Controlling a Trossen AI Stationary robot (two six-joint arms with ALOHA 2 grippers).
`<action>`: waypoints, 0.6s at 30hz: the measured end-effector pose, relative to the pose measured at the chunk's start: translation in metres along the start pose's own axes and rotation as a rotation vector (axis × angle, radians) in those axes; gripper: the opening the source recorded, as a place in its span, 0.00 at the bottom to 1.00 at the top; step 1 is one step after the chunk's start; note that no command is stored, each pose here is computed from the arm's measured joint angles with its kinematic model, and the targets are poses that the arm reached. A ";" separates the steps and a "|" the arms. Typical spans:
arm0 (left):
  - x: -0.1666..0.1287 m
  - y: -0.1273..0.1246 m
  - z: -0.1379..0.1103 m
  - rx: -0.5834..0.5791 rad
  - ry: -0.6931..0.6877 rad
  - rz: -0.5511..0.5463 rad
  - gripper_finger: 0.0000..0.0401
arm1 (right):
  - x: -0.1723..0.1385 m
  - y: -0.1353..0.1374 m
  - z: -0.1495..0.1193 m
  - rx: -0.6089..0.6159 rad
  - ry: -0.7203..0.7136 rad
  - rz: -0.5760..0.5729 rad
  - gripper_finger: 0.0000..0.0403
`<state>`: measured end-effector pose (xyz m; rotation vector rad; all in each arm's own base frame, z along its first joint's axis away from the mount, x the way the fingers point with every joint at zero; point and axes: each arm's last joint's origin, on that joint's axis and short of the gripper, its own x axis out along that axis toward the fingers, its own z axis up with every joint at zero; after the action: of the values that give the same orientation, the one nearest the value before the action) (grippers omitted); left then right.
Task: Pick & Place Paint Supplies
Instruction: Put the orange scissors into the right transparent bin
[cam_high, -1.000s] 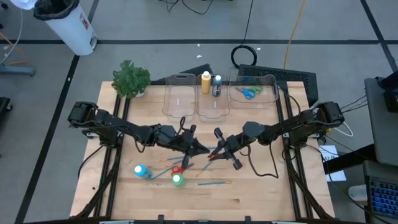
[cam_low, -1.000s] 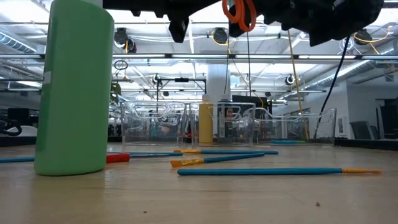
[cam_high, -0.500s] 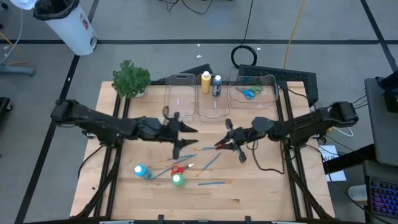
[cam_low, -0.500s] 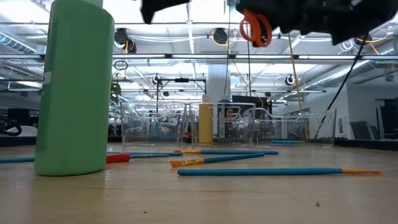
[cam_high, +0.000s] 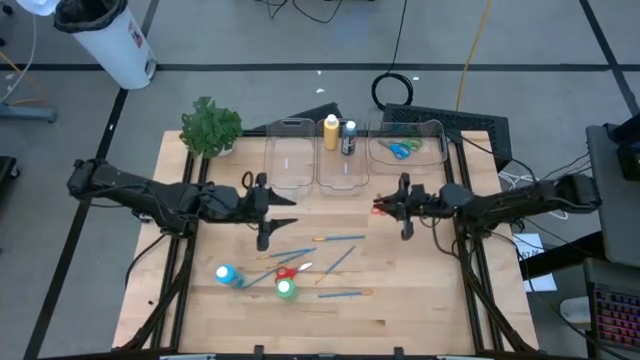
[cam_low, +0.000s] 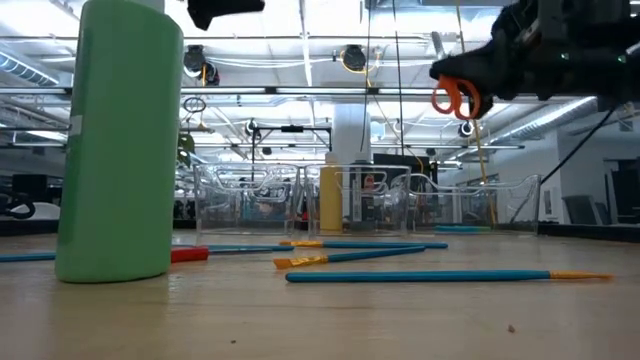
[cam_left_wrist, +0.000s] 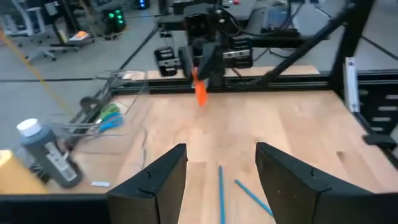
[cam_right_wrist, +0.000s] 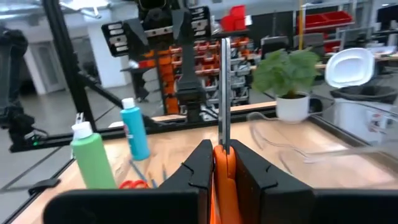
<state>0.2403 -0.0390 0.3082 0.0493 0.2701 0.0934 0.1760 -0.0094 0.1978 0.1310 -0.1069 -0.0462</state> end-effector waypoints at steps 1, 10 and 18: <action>0.001 0.001 -0.003 -0.001 0.010 0.010 0.49 | -0.003 -0.002 -0.001 0.006 -0.006 -0.012 0.05; -0.020 0.027 -0.034 -0.097 0.025 0.095 0.49 | -0.017 -0.015 -0.003 0.031 -0.030 -0.086 0.05; -0.067 0.043 -0.063 -0.175 -0.094 0.172 0.49 | -0.017 -0.016 -0.003 0.031 -0.024 -0.093 0.05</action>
<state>0.1560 -0.0006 0.2681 -0.0972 0.1627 0.2850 0.1588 -0.0243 0.1906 0.1661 -0.1254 -0.1391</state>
